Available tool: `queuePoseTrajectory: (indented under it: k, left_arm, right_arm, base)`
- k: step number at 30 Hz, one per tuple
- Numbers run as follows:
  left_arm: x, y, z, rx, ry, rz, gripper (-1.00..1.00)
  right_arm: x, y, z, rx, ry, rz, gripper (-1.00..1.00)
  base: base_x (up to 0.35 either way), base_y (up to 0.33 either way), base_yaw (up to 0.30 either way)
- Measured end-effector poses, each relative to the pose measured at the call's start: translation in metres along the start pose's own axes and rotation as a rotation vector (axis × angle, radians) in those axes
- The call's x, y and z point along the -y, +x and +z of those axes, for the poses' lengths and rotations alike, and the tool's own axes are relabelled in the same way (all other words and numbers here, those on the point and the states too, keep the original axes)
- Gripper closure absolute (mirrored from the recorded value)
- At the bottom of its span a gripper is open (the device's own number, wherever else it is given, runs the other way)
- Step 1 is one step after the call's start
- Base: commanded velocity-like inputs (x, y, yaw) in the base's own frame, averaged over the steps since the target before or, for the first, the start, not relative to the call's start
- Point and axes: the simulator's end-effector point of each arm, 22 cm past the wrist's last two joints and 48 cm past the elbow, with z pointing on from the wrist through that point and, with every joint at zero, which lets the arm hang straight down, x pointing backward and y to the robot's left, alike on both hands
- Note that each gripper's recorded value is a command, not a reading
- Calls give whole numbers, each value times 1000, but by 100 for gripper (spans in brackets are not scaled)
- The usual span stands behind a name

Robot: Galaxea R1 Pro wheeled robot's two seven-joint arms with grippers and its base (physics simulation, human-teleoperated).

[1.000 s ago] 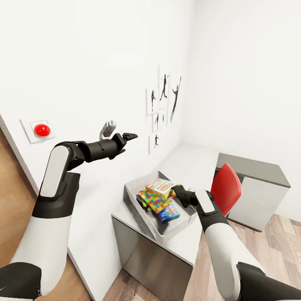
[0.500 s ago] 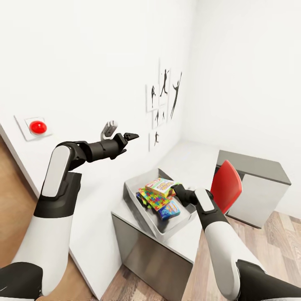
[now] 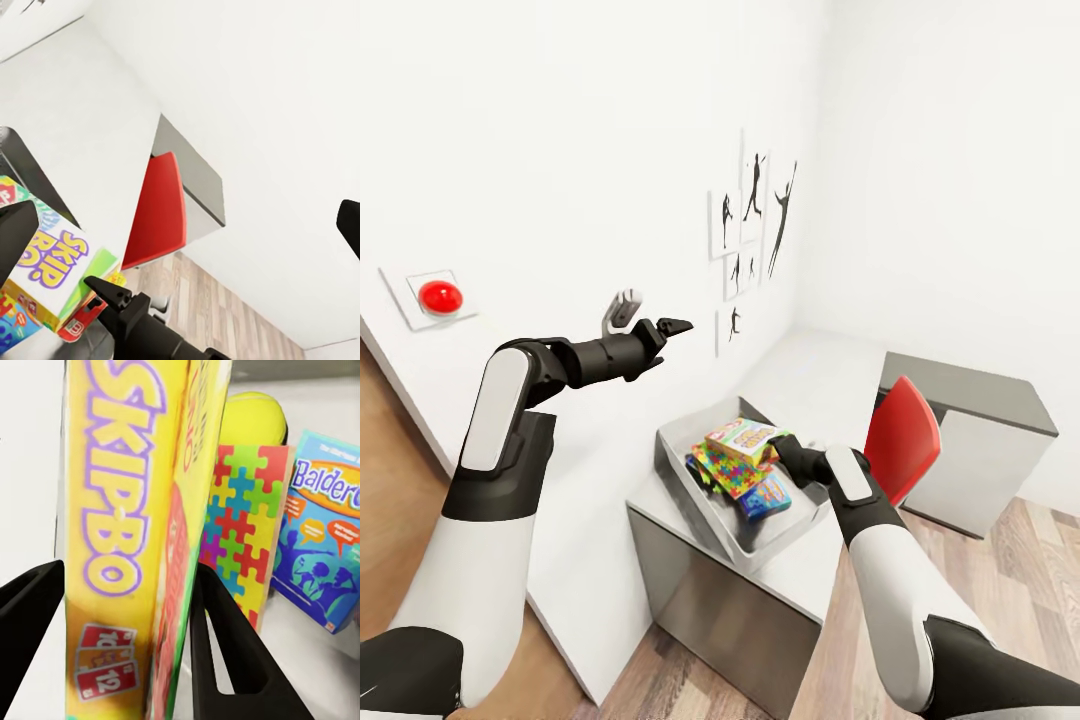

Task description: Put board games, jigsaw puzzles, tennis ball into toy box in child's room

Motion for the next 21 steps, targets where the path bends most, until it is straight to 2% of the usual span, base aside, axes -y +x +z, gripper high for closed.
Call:
queuePoseTrajectory:
  k: [6, 13, 21]
  left_arm:
    - [-6, 2, 4, -7, -7, -7, -100]
    - [-12, 4, 9, -14, -13, -13, -100]
    - [-20, 7, 13, -21, -20, -21, -100]
  right_arm:
    - [-20, -2, 3, 1, -86, 3, 100]
    - [-24, -1, 7, -3, -118, 3, 100]
    - [-20, 1, 12, -9, -119, 6, 100]
  base:
    - [0, 0, 0]
    - [0, 0, 0]
    - [0, 0, 0]
